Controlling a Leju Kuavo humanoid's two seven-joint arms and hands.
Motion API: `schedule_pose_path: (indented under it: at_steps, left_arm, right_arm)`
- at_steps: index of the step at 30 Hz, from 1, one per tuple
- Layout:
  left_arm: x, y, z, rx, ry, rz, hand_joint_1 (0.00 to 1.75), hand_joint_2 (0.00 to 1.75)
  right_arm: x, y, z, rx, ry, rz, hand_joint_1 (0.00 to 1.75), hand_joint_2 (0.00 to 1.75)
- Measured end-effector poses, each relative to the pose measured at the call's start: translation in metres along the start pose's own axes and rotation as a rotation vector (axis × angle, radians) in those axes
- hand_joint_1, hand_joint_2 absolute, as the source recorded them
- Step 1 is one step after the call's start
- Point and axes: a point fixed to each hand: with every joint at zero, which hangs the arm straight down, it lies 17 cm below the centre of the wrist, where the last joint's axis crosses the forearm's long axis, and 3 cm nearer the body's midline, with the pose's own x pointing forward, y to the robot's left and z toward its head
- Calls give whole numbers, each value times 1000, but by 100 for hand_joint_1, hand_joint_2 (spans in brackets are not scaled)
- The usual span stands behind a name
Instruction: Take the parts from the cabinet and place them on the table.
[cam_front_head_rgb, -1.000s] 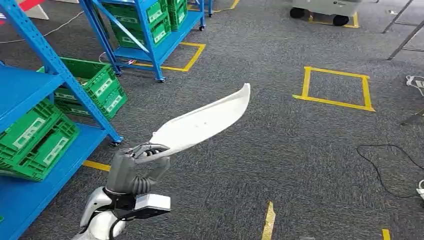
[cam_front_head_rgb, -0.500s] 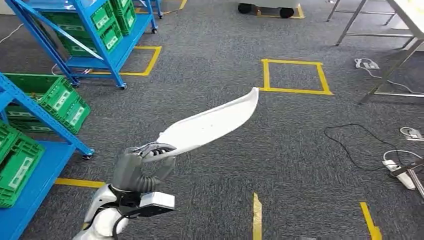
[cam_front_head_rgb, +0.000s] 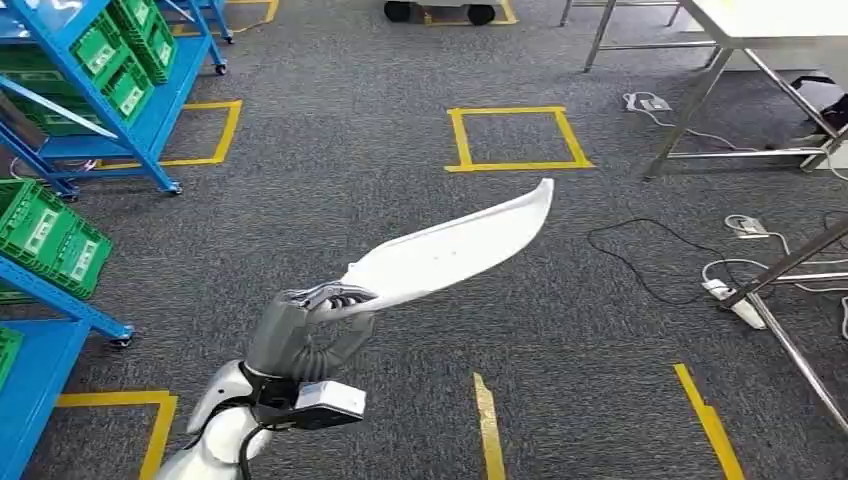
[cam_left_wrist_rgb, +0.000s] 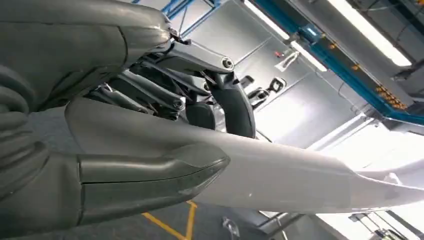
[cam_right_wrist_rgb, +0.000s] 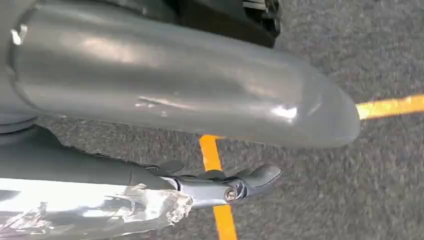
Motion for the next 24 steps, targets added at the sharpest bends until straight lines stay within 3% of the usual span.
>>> schedule_pose_path:
  at_steps: [24]
  left_arm:
    - [-4,-3,1,-7,9,3,159,175]
  right_arm:
    - [-1,1,1,1,1,-1,0,0]
